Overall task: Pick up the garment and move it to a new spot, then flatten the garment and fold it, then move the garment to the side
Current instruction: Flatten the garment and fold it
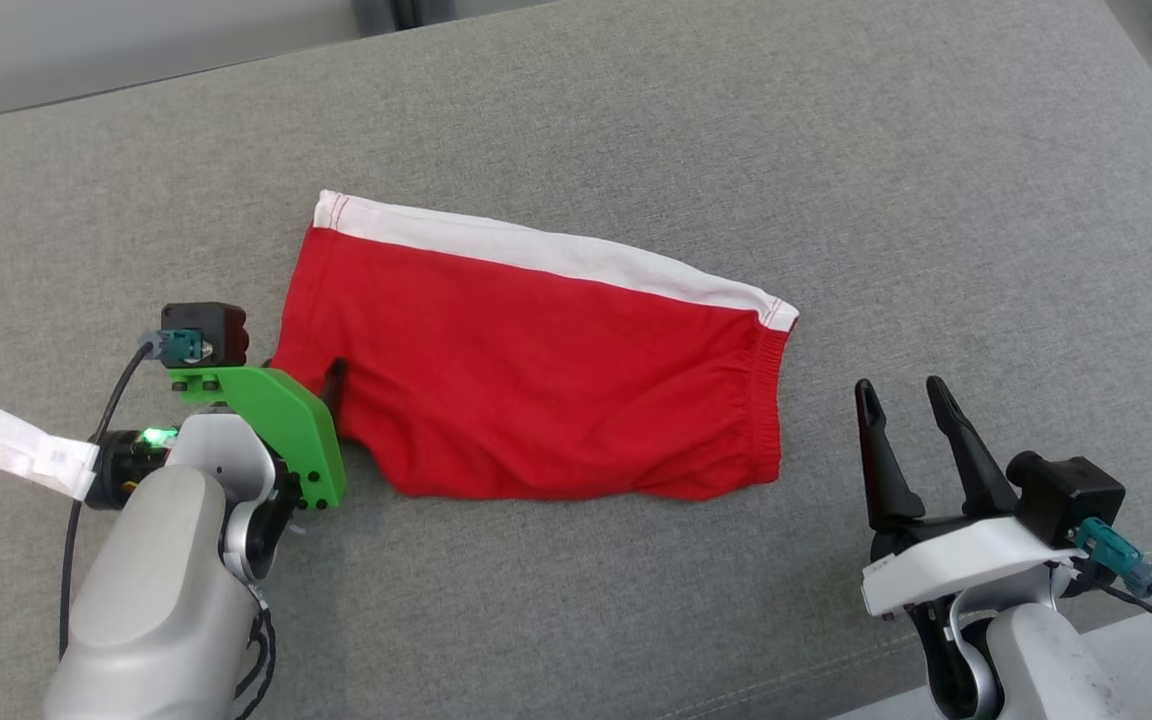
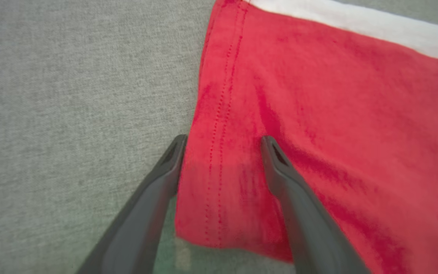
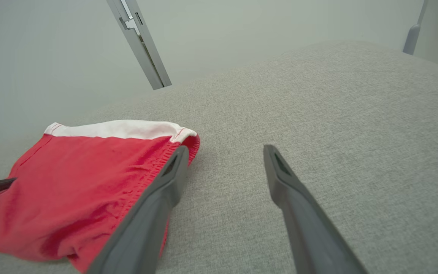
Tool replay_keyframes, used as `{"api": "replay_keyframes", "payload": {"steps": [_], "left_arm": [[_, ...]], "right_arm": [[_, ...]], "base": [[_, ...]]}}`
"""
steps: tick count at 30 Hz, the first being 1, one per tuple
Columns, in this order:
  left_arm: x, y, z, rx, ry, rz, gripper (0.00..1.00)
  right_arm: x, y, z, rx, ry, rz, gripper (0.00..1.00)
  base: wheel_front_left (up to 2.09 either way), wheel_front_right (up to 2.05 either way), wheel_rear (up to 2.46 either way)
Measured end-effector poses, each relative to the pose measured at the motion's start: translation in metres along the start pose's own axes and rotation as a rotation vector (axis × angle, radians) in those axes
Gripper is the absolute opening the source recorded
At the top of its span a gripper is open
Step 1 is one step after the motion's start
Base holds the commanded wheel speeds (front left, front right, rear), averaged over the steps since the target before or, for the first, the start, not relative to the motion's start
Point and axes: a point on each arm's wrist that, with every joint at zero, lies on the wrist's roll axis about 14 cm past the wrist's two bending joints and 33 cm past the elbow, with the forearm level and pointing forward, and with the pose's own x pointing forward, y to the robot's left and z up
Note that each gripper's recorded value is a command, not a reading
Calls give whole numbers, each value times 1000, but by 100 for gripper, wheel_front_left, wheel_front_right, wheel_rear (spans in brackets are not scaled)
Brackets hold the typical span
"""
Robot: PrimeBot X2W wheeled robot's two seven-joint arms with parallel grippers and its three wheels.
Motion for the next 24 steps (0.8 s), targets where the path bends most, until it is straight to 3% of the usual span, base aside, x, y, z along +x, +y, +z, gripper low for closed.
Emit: {"api": "replay_keyframes", "payload": {"steps": [1,15,24], "left_arm": [[0,-1,-1,-1,5,-3,0],[-23,-7,6,-101,-123,-23,0],[-64,-8,-20,-186,-181,-1,0]], "right_arm": [[0,0,0,0,0,0,100],[3,0,10,-8,-31,2,100],[2,5,18,-41,-51,20,100]], "base": [[0,0,0],[0,0,0],[0,0,0]]}}
